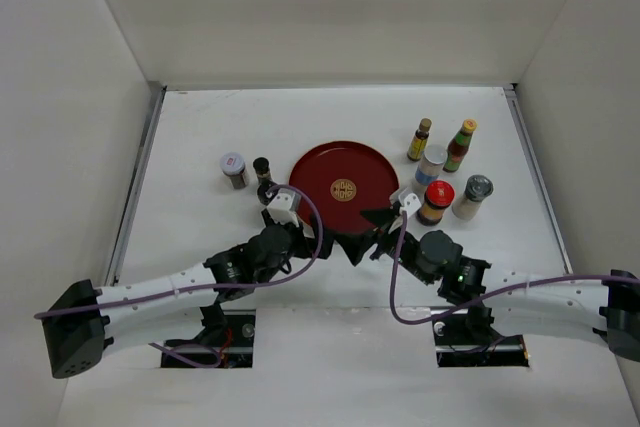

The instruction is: Organize the condiment bottles

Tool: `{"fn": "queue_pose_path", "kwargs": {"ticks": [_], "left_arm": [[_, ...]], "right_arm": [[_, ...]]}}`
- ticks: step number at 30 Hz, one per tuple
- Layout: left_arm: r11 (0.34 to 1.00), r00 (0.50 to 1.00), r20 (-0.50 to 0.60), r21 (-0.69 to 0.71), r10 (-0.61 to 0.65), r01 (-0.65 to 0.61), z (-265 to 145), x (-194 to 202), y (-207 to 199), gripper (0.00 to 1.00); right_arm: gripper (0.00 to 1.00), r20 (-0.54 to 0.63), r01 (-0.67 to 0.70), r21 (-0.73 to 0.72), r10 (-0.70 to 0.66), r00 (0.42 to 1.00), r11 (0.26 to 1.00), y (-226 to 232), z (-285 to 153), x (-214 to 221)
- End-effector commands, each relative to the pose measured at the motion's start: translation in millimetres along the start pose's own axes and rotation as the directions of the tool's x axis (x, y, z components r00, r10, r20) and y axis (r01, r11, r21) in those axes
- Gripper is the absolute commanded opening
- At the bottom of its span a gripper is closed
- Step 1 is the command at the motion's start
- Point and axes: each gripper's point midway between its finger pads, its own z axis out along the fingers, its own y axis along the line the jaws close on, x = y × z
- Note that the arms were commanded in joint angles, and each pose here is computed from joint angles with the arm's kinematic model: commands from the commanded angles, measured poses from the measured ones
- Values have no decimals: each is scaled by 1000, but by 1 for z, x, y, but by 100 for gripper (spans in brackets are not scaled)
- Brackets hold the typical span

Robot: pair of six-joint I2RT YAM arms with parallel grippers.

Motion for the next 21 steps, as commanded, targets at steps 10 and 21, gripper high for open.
{"fn": "queue_pose_path", "kwargs": {"ticks": [10,21], "left_arm": [[1000,980,199,-25,-3,8,-15,-62,7,100],[978,898,431,-207,89,3,-42,-159,27,38]], "right_arm": [[100,115,1,78,-10,993,997,-13,-3,-27],[14,136,5,137,-24,990,991,-25,-7,-32]]}}
